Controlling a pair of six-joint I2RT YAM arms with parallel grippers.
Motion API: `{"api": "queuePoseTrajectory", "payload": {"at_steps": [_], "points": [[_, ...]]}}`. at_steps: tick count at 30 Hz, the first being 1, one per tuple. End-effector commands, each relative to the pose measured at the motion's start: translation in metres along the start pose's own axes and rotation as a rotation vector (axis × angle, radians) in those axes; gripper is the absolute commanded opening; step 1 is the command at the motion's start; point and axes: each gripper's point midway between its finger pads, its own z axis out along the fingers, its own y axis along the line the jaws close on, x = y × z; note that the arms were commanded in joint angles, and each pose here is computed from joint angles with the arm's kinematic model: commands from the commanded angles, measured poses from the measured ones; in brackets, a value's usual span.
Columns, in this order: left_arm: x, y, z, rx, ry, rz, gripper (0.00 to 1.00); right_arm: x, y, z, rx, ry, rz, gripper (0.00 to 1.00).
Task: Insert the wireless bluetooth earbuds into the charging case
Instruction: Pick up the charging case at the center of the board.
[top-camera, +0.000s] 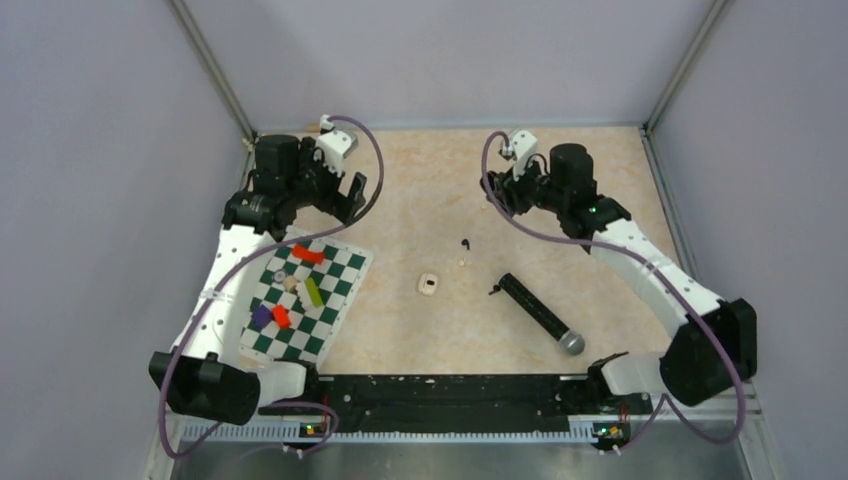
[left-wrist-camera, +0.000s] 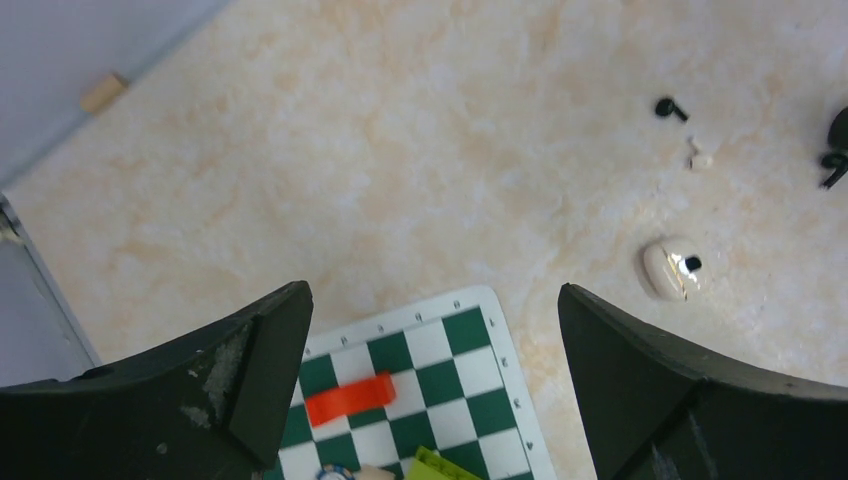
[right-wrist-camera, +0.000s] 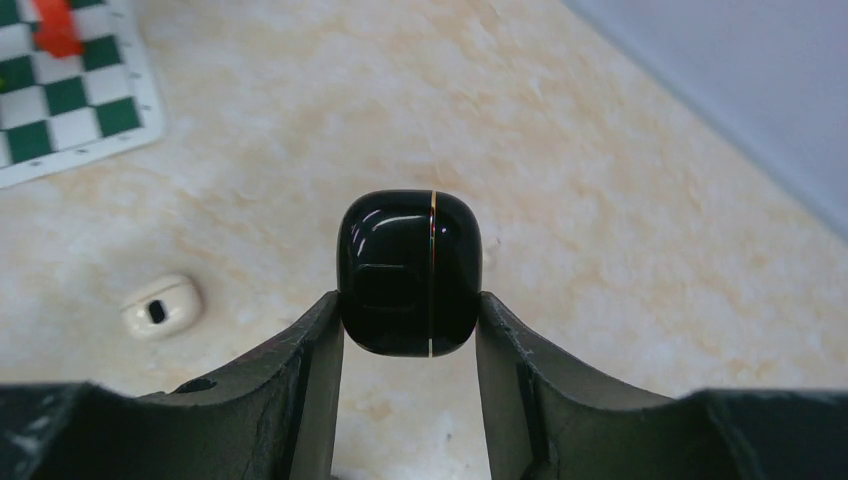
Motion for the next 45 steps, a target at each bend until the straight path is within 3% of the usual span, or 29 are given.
{"api": "queuePoseTrajectory", "payload": {"at_steps": [1, 9, 17, 29, 40, 45], "points": [[-0.068, -0.016, -0.012, 0.111, -0.113, 0.067, 0.99, -0.068, 0.058, -0.030, -0.112, -0.206, -0.220, 0.35], [-0.124, -0.119, -0.006, 0.544, -0.250, 0.021, 0.99, -0.071, 0.088, -0.071, -0.167, -0.372, -0.297, 0.36], [-0.148, -0.185, 0.014, 0.825, -0.218, -0.147, 0.99, -0.059, 0.108, -0.081, -0.250, -0.429, -0.337, 0.36], [-0.137, -0.217, 0.043, 0.916, -0.137, -0.234, 0.99, -0.049, 0.112, -0.073, -0.278, -0.421, -0.314, 0.37], [-0.116, -0.226, 0.055, 0.912, -0.091, -0.239, 0.88, -0.049, 0.105, -0.069, -0.233, -0.429, -0.305, 0.37], [-0.113, -0.229, 0.061, 0.906, -0.076, -0.249, 0.78, -0.048, 0.107, -0.070, -0.244, -0.430, -0.312, 0.37]]}}
